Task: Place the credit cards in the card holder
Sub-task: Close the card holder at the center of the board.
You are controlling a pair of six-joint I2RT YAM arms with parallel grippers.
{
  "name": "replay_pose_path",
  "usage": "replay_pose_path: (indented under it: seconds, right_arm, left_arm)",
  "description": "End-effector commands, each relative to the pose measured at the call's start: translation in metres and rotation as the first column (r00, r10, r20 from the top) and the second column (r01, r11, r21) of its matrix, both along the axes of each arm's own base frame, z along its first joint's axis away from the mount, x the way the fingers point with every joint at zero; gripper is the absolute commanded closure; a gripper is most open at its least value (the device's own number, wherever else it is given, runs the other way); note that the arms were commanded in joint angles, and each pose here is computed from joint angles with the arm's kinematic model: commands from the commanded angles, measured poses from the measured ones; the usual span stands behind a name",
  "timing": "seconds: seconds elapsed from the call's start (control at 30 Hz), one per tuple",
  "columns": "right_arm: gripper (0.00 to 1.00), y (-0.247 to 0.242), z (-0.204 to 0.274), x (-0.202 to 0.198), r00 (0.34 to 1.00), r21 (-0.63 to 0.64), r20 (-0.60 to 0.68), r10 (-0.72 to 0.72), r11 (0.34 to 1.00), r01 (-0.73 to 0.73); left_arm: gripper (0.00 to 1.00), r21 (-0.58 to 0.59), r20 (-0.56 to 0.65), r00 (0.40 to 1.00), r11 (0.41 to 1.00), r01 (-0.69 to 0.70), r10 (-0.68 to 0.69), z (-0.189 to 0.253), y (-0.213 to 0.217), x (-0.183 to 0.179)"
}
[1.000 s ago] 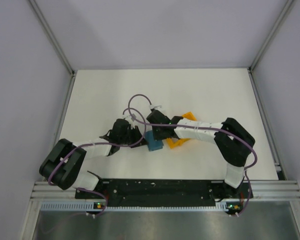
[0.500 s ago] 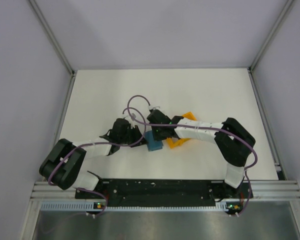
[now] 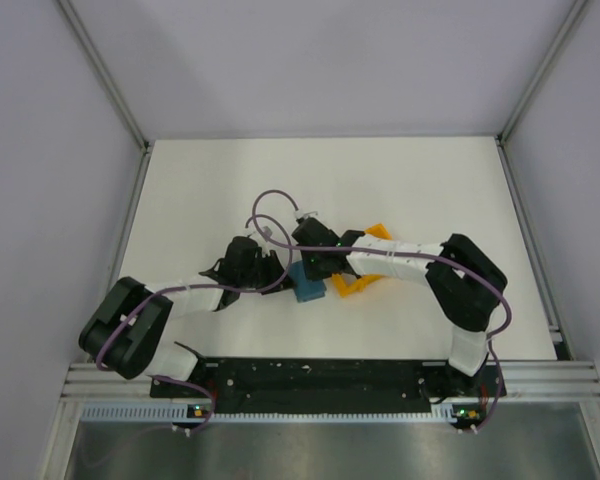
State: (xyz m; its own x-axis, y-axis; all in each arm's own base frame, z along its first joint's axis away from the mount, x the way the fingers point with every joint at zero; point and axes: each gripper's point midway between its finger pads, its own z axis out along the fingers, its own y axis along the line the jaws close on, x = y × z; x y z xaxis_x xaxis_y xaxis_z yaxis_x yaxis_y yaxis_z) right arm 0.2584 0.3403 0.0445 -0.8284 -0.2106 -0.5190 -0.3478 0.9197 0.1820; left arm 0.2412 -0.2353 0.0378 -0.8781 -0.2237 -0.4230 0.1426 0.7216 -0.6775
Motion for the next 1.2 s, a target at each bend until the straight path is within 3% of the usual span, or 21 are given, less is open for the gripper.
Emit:
replay_pose_path:
  seconds: [0.0,0.33,0.63,1.17]
  right_arm:
    - [1.0,0.017,0.005,0.01,1.0,0.052,0.002,-0.003,0.999,0.003]
    - [1.0,0.008,-0.019,0.011,0.997,-0.024,-0.066,-0.031,0.999,0.029]
    - [1.0,0.003,0.035,0.024,0.999,0.061,0.02,-0.035,0.998,0.034]
    - [1.0,0.02,0.014,0.017,0.998,0.086,-0.062,0.021,0.996,-0.015]
  left_arm:
    - [0.88,-0.021,0.045,0.999,0.999,0.029,-0.028,0.01,-0.009,0.008]
    - [0.88,-0.019,0.036,0.999,0.999,0.03,-0.029,0.007,-0.009,0.009]
    - [0.89,0.019,0.042,0.999,1.0,0.002,-0.002,0.009,-0.003,0.013]
    - [0.89,0.026,0.03,1.0,1.0,0.008,-0.009,0.006,-0.003,0.012]
